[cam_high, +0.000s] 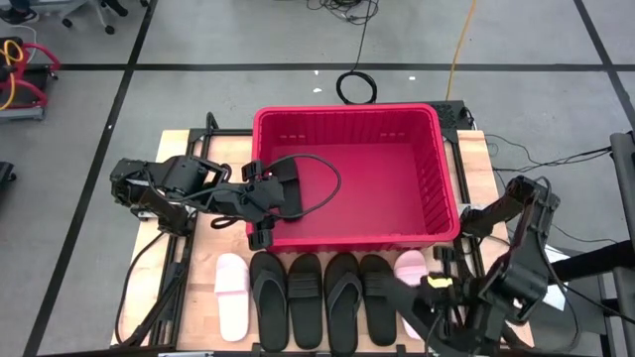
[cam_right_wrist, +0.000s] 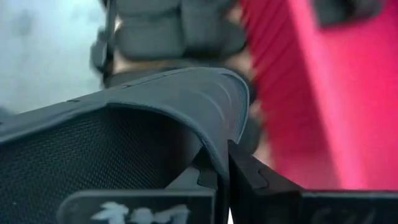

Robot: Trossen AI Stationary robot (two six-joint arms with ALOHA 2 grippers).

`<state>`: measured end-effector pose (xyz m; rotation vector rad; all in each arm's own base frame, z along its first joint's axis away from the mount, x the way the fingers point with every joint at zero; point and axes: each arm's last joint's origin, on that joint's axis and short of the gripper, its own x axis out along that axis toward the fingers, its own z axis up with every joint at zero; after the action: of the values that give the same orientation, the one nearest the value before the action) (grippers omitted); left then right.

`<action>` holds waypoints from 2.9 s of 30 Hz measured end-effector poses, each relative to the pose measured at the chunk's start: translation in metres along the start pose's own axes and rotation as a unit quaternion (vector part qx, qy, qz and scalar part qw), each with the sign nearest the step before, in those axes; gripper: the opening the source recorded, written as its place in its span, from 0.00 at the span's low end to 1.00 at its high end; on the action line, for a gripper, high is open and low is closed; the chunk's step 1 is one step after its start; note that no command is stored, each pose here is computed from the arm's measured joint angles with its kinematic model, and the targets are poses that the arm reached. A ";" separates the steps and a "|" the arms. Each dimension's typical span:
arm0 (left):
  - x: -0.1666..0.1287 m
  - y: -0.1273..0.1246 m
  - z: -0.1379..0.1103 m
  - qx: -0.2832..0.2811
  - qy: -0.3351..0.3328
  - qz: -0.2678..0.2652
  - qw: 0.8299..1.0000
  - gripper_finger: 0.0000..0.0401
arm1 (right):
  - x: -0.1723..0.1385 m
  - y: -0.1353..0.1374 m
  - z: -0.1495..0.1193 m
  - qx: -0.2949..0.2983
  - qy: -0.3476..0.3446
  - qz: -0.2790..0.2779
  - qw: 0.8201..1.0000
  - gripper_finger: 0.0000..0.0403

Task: Pick and place slides into bin
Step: Put the black slide into the red bin

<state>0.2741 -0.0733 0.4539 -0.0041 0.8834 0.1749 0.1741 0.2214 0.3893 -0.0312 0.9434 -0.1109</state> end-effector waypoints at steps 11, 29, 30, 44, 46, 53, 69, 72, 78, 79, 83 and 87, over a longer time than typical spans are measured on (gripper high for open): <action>0.000 -0.001 0.002 -0.019 -0.008 -0.003 1.000 0.48 | -0.004 -0.075 0.062 -0.093 -0.130 -0.107 0.981 0.00; -0.005 0.002 0.002 -0.076 -0.023 0.010 0.997 0.48 | 0.087 -0.224 0.111 -0.190 -0.057 -0.209 0.958 0.00; -0.006 0.002 0.002 -0.078 -0.027 0.008 0.997 0.48 | 0.097 -0.229 0.109 -0.195 -0.055 -0.206 0.957 0.00; -0.040 0.019 -0.004 -0.092 -0.092 0.032 0.991 0.48 | 0.200 -0.264 0.069 -0.231 -0.093 -0.250 0.936 0.00; -0.040 0.021 -0.003 -0.074 -0.094 0.040 0.992 0.48 | 0.212 -0.265 0.069 -0.231 -0.104 -0.257 0.933 0.00; -0.039 0.023 -0.004 -0.012 -0.086 0.049 0.995 0.48 | 0.248 -0.268 0.083 -0.224 -0.111 -0.259 0.933 0.00; -0.037 0.029 -0.001 0.013 -0.085 0.061 0.994 0.48 | 0.315 -0.280 0.082 -0.167 -0.007 -0.305 0.938 0.00; -0.036 0.032 -0.001 -0.005 -0.086 0.065 0.994 0.48 | 0.325 -0.280 0.078 -0.168 0.001 -0.302 0.938 0.00; -0.035 0.036 0.001 -0.020 -0.086 0.071 0.994 0.48 | 0.345 -0.281 0.070 -0.154 0.015 -0.301 0.941 0.00; -0.034 0.037 0.001 -0.020 -0.086 0.072 0.993 0.48 | 0.348 -0.282 0.068 -0.154 0.021 -0.307 0.939 0.00; -0.033 0.041 0.002 -0.025 -0.085 0.077 0.993 0.48 | 0.356 -0.282 0.064 -0.165 0.037 -0.317 0.933 0.00; -0.033 0.044 0.002 -0.029 -0.084 0.082 0.993 0.48 | 0.355 -0.285 0.068 -0.170 0.020 -0.317 0.933 0.00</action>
<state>0.2486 -0.0351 0.4833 0.0290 0.7100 0.3490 0.4124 -0.1014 0.1649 -0.6603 0.9551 -0.5460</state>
